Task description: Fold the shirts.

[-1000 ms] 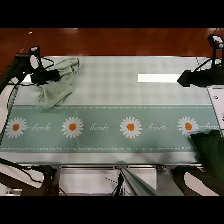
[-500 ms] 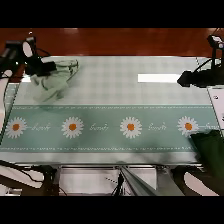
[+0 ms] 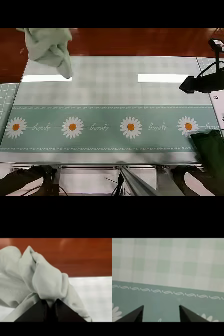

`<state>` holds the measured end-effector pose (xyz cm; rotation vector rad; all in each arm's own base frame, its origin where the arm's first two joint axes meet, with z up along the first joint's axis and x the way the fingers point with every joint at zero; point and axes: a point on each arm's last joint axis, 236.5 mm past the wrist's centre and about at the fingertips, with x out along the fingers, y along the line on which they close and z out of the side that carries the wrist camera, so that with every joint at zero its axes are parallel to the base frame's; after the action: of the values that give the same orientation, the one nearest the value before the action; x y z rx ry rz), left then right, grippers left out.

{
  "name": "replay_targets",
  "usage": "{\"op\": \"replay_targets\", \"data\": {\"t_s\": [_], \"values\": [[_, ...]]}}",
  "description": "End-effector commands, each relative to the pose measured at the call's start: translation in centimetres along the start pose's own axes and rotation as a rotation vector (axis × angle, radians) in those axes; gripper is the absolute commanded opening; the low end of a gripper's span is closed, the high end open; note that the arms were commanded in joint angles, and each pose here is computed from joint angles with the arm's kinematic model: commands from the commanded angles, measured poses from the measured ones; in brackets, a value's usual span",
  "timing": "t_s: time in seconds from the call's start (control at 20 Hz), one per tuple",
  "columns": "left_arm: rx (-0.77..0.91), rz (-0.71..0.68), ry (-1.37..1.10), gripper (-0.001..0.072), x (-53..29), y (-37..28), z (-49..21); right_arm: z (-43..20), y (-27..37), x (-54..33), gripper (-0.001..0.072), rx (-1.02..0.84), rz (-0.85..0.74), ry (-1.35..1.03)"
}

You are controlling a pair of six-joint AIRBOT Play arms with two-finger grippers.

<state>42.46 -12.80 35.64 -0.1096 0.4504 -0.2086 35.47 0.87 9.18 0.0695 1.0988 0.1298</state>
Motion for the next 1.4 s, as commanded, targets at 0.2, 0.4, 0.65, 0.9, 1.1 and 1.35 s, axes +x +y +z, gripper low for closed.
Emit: {"op": "replay_targets", "data": {"t_s": [0.2,0.4,0.65,0.9,1.1,1.35], "values": [[0.125,-0.4,-0.093,0.0029,-12.0,-14.0,-0.4,-3.0,-3.8,-4.1,0.0526,-0.066,-0.195,0.057],[0.188,-0.516,0.128,0.0028,-8.4,-20.3,-8.4,-4.3,-6.1,-4.9,0.0526,-0.082,-0.297,0.118],[0.289,-0.512,0.481,0.0029,-0.8,-24.3,-24.1,-3.6,-6.8,-5.0,0.0526,-0.082,-0.327,0.087],[0.208,-0.49,0.712,0.0029,4.5,-24.7,-35.1,-3.2,-6.9,-5.0,0.0526,-0.086,-0.333,0.072],[0.088,-0.428,0.565,0.013,6.2,-20.0,-25.0,-3.0,-6.9,-5.0,0.0526,-0.087,-0.333,0.064],[-0.027,-0.163,0.586,0.0621,4.5,-4.6,-18.3,-2.7,-6.9,-5.0,0.0527,-0.088,-0.333,0.05]]}}
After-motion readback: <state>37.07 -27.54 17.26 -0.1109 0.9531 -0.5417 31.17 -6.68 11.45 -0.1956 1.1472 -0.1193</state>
